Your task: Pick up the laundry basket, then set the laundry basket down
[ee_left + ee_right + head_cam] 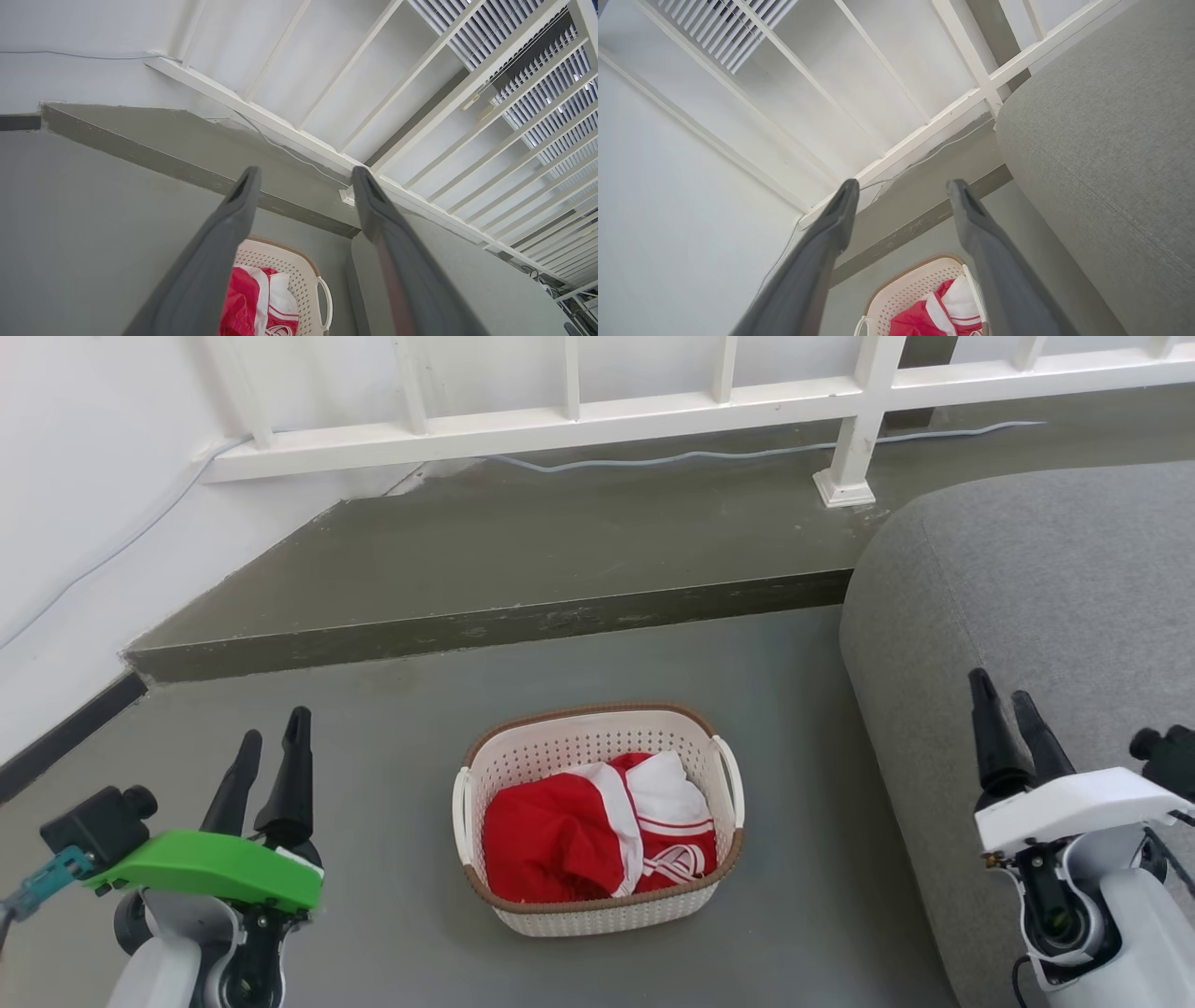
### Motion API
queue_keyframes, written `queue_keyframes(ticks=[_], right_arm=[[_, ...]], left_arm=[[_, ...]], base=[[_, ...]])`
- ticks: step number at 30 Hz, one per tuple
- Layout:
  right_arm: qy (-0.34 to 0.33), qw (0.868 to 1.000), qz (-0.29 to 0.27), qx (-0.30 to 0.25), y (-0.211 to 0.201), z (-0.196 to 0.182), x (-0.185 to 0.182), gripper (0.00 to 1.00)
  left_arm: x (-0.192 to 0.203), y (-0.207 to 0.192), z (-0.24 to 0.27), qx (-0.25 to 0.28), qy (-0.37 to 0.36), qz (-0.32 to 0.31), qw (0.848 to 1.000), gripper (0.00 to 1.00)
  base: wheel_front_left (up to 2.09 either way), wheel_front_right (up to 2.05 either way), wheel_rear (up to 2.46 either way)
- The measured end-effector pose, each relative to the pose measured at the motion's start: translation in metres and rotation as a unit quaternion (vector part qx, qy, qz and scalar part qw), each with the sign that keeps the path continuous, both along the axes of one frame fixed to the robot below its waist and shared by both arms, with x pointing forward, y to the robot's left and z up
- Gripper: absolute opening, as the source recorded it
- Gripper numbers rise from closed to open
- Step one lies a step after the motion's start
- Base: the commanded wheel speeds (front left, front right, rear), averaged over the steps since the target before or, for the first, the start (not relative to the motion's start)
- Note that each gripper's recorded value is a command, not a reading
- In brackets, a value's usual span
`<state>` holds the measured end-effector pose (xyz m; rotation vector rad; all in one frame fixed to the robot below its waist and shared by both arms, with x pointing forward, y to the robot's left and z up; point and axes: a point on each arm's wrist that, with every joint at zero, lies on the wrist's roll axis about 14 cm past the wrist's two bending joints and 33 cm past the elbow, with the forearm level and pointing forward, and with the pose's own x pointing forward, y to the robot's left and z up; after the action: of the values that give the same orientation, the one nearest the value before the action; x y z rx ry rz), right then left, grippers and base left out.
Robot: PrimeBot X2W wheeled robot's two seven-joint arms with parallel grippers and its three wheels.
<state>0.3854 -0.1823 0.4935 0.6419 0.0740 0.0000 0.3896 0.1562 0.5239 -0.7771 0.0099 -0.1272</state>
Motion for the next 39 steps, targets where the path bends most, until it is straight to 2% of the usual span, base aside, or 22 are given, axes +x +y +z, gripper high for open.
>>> queue_keyframes(ticks=[7,13,39], right_arm=[[-0.008,0.997,0.016,-0.072,0.01,0.001,0.0,1.0],[-0.016,0.992,0.028,-0.123,0.018,0.001,-0.002,1.0],[-0.038,0.96,0.05,-0.274,0.035,-0.009,-0.007,1.0]], left_arm=[[-0.002,-0.01,0.001,0.069,-0.011,-0.005,0.998,1.0],[-0.003,-0.016,0.002,0.108,-0.02,-0.005,0.994,1.0],[-0.011,-0.026,-0.003,0.247,-0.052,0.007,0.968,1.0]], base=[[0.0,0.0,0.0],[0.0,0.0,0.0],[0.0,0.0,0.0]])
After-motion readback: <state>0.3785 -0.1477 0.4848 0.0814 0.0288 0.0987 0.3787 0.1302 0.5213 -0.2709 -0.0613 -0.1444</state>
